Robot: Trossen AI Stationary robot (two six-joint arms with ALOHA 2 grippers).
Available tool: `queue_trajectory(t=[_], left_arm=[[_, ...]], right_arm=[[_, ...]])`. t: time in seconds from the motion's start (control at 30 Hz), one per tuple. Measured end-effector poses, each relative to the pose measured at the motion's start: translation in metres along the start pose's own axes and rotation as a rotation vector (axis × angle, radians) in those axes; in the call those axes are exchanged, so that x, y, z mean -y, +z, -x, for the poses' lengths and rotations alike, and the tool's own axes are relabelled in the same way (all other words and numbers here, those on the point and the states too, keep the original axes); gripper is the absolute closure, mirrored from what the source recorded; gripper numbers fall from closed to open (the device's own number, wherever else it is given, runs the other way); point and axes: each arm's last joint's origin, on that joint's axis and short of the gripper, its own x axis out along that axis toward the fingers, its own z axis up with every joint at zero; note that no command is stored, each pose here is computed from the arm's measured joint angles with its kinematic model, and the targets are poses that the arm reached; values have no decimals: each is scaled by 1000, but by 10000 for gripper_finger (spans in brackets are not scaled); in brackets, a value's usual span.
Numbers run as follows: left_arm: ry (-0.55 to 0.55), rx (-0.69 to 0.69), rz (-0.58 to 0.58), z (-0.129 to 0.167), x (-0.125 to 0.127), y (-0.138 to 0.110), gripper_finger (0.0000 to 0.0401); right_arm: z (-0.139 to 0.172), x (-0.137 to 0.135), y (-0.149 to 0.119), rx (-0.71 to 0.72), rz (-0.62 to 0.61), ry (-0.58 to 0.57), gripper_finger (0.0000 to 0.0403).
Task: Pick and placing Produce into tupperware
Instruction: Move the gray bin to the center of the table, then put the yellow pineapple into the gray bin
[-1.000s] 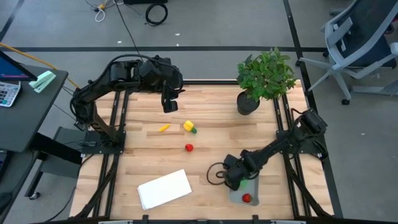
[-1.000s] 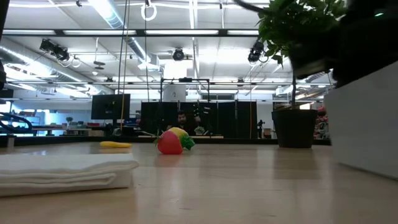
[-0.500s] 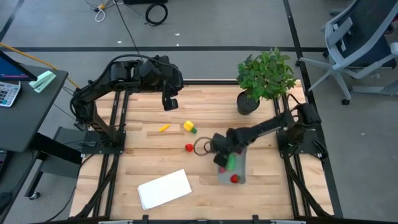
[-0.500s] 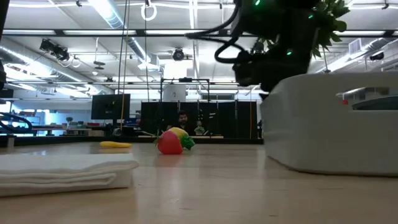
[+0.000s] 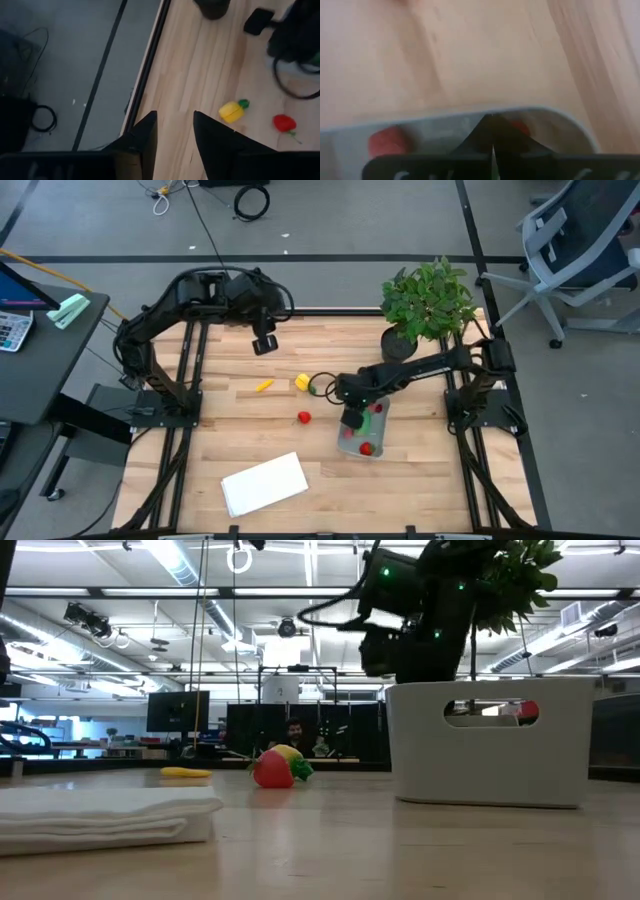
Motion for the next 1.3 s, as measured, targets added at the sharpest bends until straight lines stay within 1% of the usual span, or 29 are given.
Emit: queue_trajectory(t=[0.13,0.23,0.3,0.43,0.5,0.57,0.67,0.77,0.97,1.13,1.3], left_arm=[[20,-26,10,-2,-6,-3,249],[26,-36,18,-3,-9,-4,240],[28,-52,21,-4,-11,-5,236],[29,-109,43,-5,-12,-11,229],[32,-120,64,-8,-13,-11,224],[31,-140,66,-12,-12,-13,219],[31,-154,80,-16,-10,-13,212],[30,-160,78,-17,-9,-14,209],[74,-160,106,-15,-13,-15,221],[95,-147,116,-9,-18,-18,226],[93,-143,115,-7,-18,-19,222]], right_arm=[[25,1,-2,15,-17,43,370],[55,2,-6,44,-38,78,357],[77,2,-9,92,-40,109,348],[121,0,-15,237,26,203,325],[138,-1,-18,314,73,235,309],[149,-3,-18,386,118,256,291],[155,-5,-13,472,180,270,258],[146,-9,-4,511,213,256,224],[103,-12,19,519,200,163,173],[60,-3,44,536,166,127,160],[27,12,69,472,114,75,160]])
